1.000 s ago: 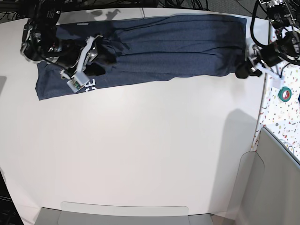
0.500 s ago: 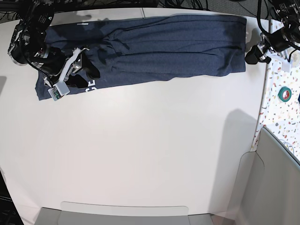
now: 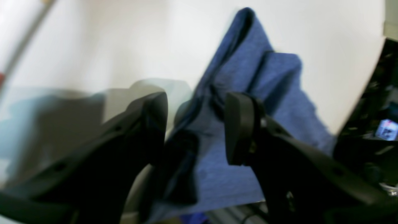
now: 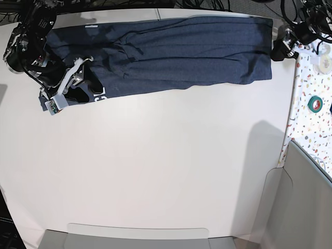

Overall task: Layout the t-shirt on the table in an organized manner, then fold the t-shirt properly
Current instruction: 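Tuck and straighten the strip end with the right gripper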

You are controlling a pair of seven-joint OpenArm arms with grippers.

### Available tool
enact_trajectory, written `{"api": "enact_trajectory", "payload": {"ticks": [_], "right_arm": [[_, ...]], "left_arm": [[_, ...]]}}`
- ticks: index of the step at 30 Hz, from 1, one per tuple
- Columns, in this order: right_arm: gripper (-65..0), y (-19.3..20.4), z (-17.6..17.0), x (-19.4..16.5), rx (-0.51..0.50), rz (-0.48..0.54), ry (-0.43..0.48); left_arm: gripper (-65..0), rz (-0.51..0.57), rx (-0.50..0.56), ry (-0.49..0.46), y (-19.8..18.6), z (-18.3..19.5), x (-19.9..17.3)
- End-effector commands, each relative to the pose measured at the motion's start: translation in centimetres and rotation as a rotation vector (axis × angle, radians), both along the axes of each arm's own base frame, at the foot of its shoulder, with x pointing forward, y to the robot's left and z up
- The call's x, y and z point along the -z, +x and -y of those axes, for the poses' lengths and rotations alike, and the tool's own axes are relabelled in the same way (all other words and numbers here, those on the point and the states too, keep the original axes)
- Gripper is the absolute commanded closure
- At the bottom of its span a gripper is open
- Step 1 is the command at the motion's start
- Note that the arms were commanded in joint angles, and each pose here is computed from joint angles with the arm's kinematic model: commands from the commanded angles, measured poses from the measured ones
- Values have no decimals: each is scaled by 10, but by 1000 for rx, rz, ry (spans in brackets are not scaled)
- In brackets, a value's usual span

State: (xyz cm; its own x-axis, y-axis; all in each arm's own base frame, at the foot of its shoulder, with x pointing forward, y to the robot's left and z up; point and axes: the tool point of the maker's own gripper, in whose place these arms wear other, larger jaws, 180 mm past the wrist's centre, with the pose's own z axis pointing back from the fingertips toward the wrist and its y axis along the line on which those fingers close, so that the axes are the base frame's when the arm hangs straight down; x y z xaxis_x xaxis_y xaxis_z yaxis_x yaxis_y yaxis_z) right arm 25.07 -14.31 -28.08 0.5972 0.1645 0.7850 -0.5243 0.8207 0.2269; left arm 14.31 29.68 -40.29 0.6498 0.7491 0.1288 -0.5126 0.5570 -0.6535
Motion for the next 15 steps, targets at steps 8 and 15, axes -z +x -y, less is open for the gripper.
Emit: {"api": "enact_trajectory", "payload": {"ticks": [8, 15], "right_arm": [[-304, 5, -1, -12, -7, 48, 13], [-303, 5, -3, -9, -2, 40, 29]], "left_arm": [[-292, -64, 66, -88, -16, 47, 21], [-292, -66, 67, -94, -16, 50, 22]]}}
